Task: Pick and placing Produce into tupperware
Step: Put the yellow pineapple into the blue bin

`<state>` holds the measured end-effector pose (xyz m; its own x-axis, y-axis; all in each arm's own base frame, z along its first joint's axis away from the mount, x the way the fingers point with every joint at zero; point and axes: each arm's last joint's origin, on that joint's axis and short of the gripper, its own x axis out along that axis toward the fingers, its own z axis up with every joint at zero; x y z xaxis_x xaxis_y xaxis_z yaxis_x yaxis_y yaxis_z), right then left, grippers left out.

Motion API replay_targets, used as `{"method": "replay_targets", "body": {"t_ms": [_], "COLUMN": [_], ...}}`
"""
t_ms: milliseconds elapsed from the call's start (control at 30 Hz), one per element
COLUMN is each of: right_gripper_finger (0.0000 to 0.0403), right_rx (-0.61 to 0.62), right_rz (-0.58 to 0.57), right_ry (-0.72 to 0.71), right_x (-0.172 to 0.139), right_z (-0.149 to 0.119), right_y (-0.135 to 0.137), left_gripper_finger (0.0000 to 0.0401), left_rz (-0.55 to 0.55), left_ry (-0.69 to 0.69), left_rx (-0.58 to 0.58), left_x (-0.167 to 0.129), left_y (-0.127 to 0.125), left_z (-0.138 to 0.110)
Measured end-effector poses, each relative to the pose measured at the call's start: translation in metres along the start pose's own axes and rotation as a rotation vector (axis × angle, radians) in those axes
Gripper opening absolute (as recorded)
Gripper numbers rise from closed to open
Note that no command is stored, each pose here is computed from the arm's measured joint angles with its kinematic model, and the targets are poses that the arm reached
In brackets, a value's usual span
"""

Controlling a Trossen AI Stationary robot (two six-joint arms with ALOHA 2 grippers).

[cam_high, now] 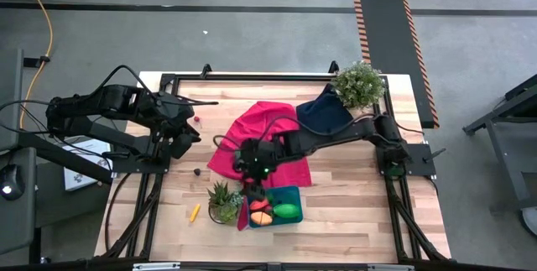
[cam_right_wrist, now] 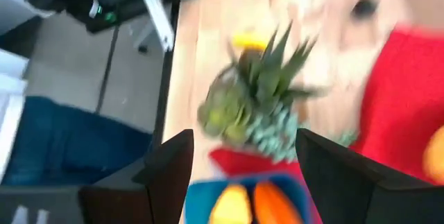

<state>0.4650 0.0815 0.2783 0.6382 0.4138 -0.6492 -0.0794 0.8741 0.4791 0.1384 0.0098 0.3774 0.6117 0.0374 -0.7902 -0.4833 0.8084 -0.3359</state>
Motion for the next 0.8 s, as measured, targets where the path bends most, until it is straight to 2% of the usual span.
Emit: {"method": "replay_targets", "body": {"t_ms": [200,433,567,667,800], "right_gripper_finger": [0.0243,0.0243,0.0243,0.0243,0.0243], "right_rx": [-0.096,-0.129,-0.107,-0.082,-0.02], "right_rz": [-0.138,-0.361,-0.512,-0.612,-0.776], "right_ry": [-0.162,-0.357,-0.439,-0.477,-0.457], "right_x": [-0.029,-0.093,-0.131,-0.153,-0.174], "right_z": [0.03,0.056,0.062,0.064,0.058], "right_y": [-0.006,-0.016,-0.023,-0.029,-0.038], "left_gripper_finger": [0.0083,0.0083,0.0083,0.0083,0.0083], "left_rz": [0.012,0.053,0.039,0.009,-0.014], "left_ry": [-0.007,-0.052,-0.102,-0.188,-0.301], "left_rx": [0.034,0.114,0.228,0.352,0.496], "left_x": [0.0,0.0,0.0,-0.001,-0.002], "left_y": [0.0,0.001,-0.002,-0.007,-0.014], "left_z": [0.0,0.003,0.007,0.015,0.026]}}
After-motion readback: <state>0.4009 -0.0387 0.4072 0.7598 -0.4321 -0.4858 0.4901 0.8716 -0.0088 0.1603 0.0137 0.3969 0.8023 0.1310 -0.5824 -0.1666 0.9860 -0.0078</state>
